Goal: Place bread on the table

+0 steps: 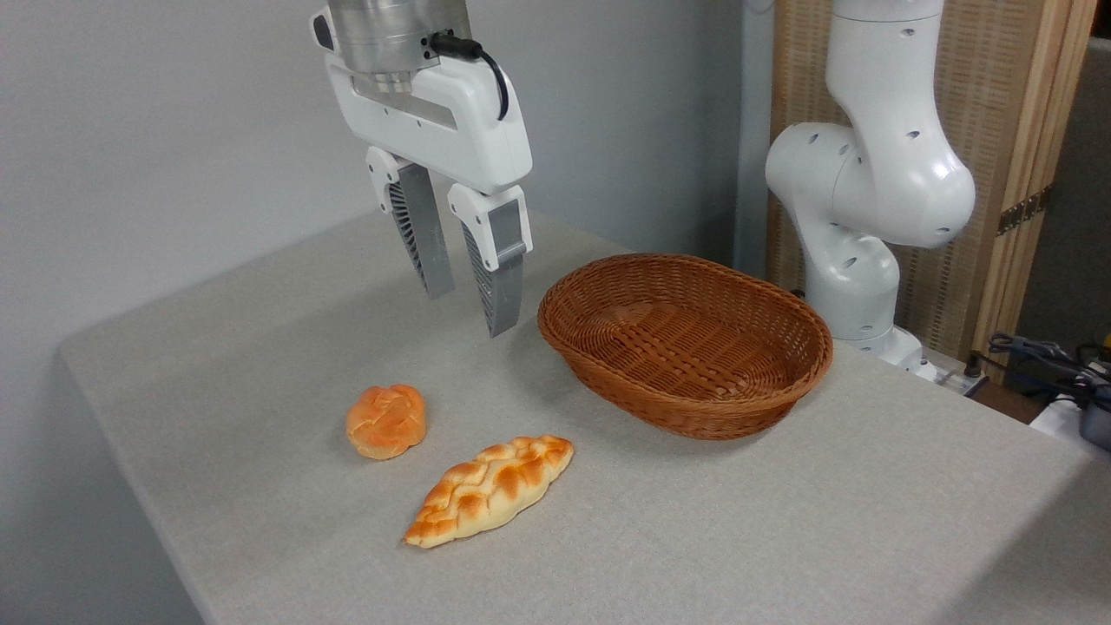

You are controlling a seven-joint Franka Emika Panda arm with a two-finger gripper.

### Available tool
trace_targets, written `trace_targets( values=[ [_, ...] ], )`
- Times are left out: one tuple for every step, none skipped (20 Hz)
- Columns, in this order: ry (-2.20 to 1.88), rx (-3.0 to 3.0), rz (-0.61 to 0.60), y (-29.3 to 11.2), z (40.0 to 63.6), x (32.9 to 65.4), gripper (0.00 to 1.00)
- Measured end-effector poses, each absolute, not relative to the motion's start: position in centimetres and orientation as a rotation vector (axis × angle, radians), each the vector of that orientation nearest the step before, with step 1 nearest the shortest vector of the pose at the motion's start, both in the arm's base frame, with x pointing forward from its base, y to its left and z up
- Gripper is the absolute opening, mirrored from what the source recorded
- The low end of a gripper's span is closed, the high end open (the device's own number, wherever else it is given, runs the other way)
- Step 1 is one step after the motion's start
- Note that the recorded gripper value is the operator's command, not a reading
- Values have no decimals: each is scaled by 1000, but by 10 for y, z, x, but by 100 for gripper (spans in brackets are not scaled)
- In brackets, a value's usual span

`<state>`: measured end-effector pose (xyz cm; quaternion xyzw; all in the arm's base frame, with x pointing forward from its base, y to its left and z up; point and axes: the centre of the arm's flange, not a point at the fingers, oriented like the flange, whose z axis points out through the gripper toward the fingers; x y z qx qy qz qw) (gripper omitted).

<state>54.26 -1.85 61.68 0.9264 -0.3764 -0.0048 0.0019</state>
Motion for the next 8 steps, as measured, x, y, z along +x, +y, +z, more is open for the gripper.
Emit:
trace_targets(
  values=[
    [-1179, 2910, -16, -18, 617, 543, 100],
    [-1177, 2914, -17, -18, 617, 543, 100],
    [-1177, 2915, -17, -18, 617, 543, 100],
    [-1177, 2917, -17, -18, 618, 543, 100],
    [-1177, 2917, -17, -18, 618, 543, 100],
    [-1177, 2918, -17, -18, 618, 543, 100],
    [-1177, 2918, -17, -18, 618, 543, 100],
    [-1177, 2918, -17, -18, 618, 543, 100]
  ],
)
